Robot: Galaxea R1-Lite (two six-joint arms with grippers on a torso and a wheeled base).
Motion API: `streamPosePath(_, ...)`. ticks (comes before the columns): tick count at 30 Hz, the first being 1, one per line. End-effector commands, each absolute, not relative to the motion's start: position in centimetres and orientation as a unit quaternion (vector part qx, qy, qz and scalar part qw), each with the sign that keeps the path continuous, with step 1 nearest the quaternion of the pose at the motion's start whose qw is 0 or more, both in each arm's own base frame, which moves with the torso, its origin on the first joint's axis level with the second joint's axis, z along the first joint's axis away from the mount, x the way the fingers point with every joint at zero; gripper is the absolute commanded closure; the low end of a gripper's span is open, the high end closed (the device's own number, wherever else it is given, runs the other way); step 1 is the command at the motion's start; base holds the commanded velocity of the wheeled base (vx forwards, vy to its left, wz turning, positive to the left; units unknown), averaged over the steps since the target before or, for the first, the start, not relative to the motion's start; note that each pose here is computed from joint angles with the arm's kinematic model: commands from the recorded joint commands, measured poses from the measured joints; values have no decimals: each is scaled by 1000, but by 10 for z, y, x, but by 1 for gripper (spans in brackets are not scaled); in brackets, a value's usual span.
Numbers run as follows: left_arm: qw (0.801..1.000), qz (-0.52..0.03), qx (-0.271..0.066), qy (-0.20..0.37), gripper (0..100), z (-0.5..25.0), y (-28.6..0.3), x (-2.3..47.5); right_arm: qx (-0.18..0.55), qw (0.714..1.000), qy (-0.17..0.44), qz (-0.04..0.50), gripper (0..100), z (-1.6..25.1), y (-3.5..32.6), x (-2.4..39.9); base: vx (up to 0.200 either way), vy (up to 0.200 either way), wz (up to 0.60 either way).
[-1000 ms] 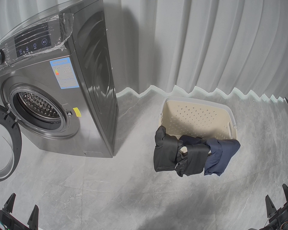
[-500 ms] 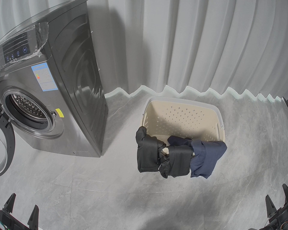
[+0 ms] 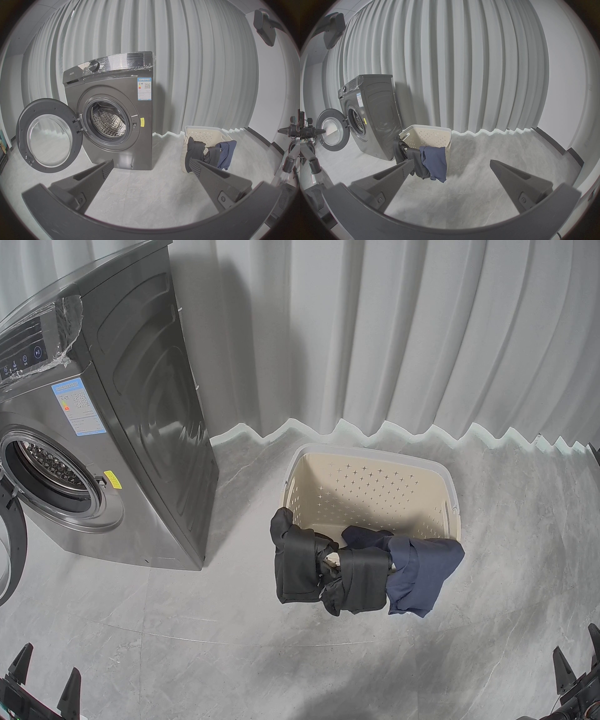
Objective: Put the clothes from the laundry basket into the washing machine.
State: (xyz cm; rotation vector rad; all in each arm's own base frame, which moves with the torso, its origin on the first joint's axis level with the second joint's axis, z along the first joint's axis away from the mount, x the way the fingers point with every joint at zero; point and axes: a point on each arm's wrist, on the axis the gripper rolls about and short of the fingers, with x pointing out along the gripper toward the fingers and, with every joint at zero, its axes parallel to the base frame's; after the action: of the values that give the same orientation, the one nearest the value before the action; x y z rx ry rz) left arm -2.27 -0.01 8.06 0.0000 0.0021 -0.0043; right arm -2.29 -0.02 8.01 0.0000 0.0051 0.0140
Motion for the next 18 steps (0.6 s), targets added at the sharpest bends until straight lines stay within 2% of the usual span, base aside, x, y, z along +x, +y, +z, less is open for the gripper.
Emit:
streamPosePath(1,1000,-2,0,4,0,75,0,-22,0,1000,2,7,0,76,0,-23,0,-200,0)
streamPosePath(5,1000,-2,0,4,0,75,0,-22,0,1000,2,7,0,76,0,-23,0,-200,0)
streamPosePath(18,1000,-3,0,4,0,75,0,-22,0,1000,2,7,0,76,0,-23,0,0,0)
